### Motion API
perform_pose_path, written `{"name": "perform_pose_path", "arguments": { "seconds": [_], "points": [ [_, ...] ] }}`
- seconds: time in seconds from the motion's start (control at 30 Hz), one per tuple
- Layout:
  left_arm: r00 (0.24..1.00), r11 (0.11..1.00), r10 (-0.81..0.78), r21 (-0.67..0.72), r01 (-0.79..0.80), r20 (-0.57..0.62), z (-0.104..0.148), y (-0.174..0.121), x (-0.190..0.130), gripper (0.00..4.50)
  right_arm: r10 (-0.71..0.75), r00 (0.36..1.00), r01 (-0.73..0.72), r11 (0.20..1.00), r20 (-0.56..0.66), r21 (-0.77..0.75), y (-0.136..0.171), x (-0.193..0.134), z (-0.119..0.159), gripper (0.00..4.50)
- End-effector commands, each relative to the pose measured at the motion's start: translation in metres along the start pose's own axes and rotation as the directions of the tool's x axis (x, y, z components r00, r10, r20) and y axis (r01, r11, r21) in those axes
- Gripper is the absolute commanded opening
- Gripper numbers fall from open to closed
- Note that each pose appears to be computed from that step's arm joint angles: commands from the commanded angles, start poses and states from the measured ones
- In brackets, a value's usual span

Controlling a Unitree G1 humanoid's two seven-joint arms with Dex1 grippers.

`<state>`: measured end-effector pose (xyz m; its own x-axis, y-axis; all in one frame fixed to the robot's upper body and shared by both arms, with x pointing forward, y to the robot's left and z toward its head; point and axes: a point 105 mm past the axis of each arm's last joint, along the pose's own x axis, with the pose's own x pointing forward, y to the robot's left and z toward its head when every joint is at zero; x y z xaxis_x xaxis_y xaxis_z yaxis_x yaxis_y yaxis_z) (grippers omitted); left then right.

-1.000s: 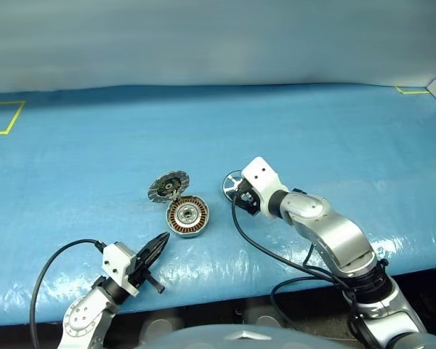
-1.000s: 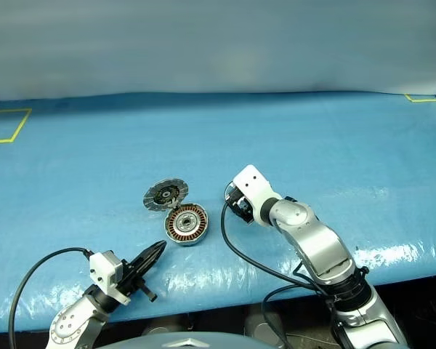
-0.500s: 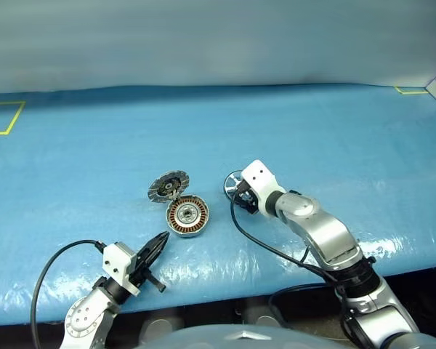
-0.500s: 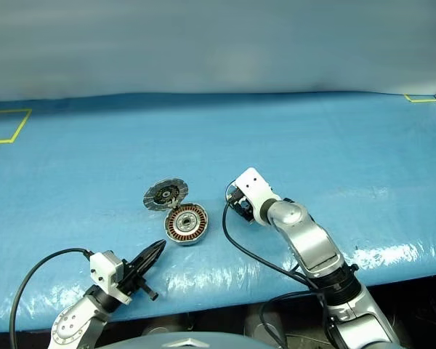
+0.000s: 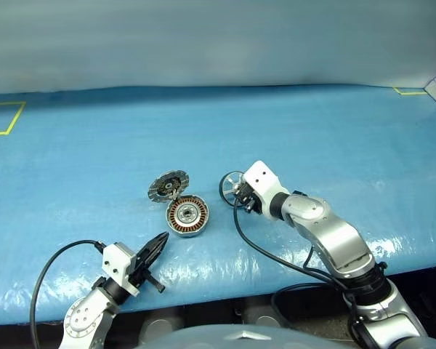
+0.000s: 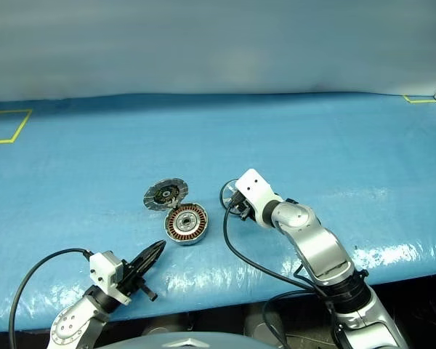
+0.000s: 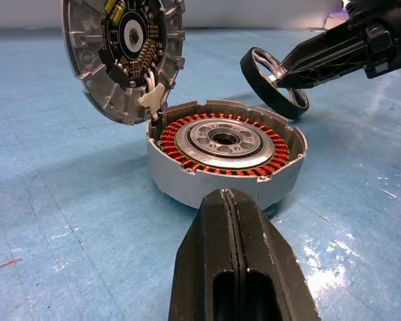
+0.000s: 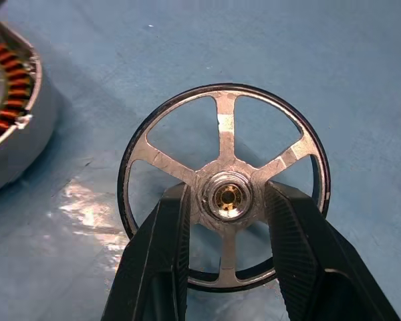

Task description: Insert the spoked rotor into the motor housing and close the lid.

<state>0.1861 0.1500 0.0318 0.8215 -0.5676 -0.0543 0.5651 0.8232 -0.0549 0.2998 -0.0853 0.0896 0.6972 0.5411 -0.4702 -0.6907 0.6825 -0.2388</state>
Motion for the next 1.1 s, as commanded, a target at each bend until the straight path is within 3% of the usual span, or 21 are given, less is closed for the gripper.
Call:
{"name": "perform_pose_path", "arguments": {
  "seconds": [0.03,0.2,0.4,1.1],
  "points": [
    [0.999,1.000,-0.011,0.027,0.010,0.030,0.010,-0.001,0.000,0.00,0.142,0.976,-0.126,0.987,0.166,-0.105,0.020,-0.020,0.041,1.36],
    [1.000,0.999,-0.008,0.032,0.007,0.028,0.010,0.001,0.000,0.00,0.290,0.938,-0.251,0.946,0.188,-0.206,0.053,-0.025,0.054,1.36],
    [1.000,1.000,0.000,0.030,-0.001,0.027,0.009,0.001,-0.002,0.00,0.362,0.912,-0.314,0.918,0.193,-0.241,0.080,-0.017,0.063,1.36],
    [0.999,1.000,0.023,0.014,-0.023,0.030,0.006,-0.005,-0.005,0.00,0.360,0.927,-0.323,0.908,0.103,-0.268,0.083,0.004,0.053,1.36]
  ]
}}
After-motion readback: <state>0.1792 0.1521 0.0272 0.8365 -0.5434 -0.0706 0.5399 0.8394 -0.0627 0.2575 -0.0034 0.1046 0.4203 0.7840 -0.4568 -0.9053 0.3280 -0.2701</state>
